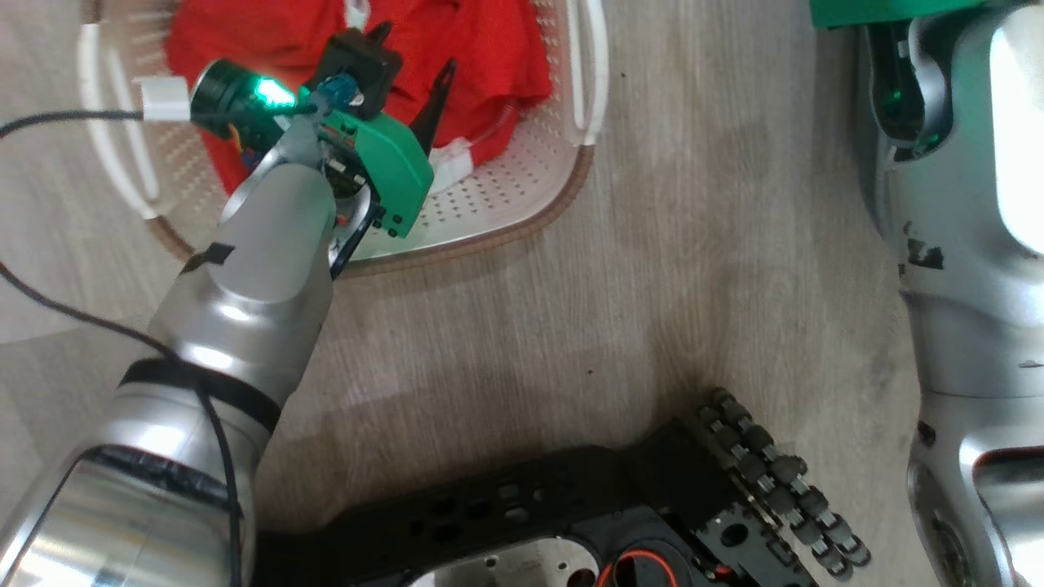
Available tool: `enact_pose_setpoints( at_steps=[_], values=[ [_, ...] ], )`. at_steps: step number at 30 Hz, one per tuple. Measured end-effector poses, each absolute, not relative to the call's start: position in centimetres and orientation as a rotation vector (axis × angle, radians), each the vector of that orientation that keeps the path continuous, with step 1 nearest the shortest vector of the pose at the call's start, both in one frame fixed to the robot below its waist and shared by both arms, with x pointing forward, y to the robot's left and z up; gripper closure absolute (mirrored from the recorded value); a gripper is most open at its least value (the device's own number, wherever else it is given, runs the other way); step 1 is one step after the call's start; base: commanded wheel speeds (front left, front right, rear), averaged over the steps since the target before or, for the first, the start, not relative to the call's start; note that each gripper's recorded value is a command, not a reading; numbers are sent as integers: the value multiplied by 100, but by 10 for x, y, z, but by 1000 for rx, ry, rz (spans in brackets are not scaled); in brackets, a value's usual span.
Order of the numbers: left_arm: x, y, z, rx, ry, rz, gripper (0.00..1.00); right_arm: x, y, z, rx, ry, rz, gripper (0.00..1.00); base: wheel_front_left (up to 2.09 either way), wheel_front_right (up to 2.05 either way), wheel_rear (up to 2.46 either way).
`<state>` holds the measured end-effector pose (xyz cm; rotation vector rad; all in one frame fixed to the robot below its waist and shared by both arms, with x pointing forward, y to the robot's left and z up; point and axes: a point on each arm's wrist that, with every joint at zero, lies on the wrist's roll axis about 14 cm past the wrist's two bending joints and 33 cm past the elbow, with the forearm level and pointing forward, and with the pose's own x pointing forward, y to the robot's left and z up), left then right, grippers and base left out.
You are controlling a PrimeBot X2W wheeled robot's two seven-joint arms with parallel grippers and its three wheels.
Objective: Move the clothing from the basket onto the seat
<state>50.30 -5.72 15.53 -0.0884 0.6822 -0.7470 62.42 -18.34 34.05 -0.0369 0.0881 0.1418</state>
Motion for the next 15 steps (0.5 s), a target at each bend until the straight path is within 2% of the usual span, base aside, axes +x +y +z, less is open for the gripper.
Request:
enact_pose_setpoints(
  at_steps=[7,15],
  values=[
    [488,-81,142,-58,707,-854,0,623,-189,342,-36,83,142,0,0,0,0],
    [484,-80,129,50,726,-921,0,622,-190,355,-37,58,148,0,0,0,0]
  ],
)
